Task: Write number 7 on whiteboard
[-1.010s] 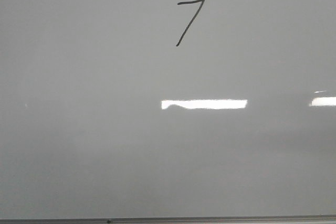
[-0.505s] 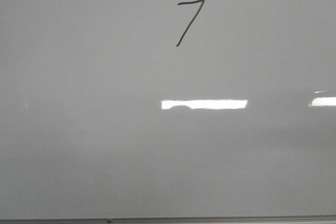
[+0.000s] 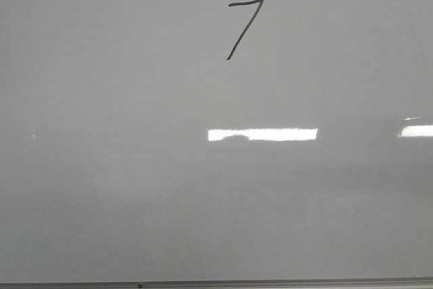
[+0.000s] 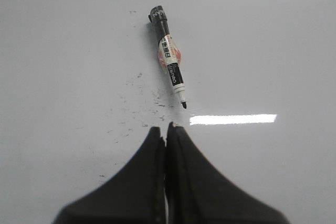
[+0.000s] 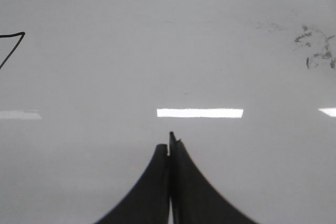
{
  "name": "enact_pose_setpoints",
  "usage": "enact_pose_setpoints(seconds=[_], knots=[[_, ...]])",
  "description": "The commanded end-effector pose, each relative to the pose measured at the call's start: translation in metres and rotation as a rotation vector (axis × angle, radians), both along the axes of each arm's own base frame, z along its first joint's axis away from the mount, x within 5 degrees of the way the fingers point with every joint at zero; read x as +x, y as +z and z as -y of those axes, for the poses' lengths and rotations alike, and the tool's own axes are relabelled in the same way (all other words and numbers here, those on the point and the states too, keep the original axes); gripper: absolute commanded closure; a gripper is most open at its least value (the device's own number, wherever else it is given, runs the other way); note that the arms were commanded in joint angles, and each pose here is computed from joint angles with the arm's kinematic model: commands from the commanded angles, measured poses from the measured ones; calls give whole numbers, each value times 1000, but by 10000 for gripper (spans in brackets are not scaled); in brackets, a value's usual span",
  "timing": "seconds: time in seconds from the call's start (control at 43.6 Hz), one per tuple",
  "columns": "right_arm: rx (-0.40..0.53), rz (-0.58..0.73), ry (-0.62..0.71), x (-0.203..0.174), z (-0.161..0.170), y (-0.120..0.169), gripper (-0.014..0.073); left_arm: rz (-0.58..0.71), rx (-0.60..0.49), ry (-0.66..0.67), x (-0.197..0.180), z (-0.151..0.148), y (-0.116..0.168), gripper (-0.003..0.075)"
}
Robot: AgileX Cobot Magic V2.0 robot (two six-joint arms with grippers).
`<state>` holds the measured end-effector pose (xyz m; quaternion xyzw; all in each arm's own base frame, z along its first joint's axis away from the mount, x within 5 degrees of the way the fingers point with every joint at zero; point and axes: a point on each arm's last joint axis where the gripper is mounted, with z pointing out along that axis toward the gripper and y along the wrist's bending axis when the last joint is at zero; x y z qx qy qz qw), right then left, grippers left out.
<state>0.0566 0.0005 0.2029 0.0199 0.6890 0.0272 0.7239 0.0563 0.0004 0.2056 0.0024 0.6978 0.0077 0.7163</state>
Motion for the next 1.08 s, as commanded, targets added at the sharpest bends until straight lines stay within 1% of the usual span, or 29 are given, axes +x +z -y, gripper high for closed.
enact_pose_setpoints(seconds=[0.0, 0.184, 1.055], knots=[[-8, 126, -9, -3, 1, 11, 713, 83, -10, 2, -1, 0, 4, 741], [-11, 157, -10, -3, 1, 14, 713, 83, -10, 2, -1, 0, 4, 741], [-12, 154, -10, -3, 1, 14, 713, 83, -10, 2, -1, 0, 4, 741]])
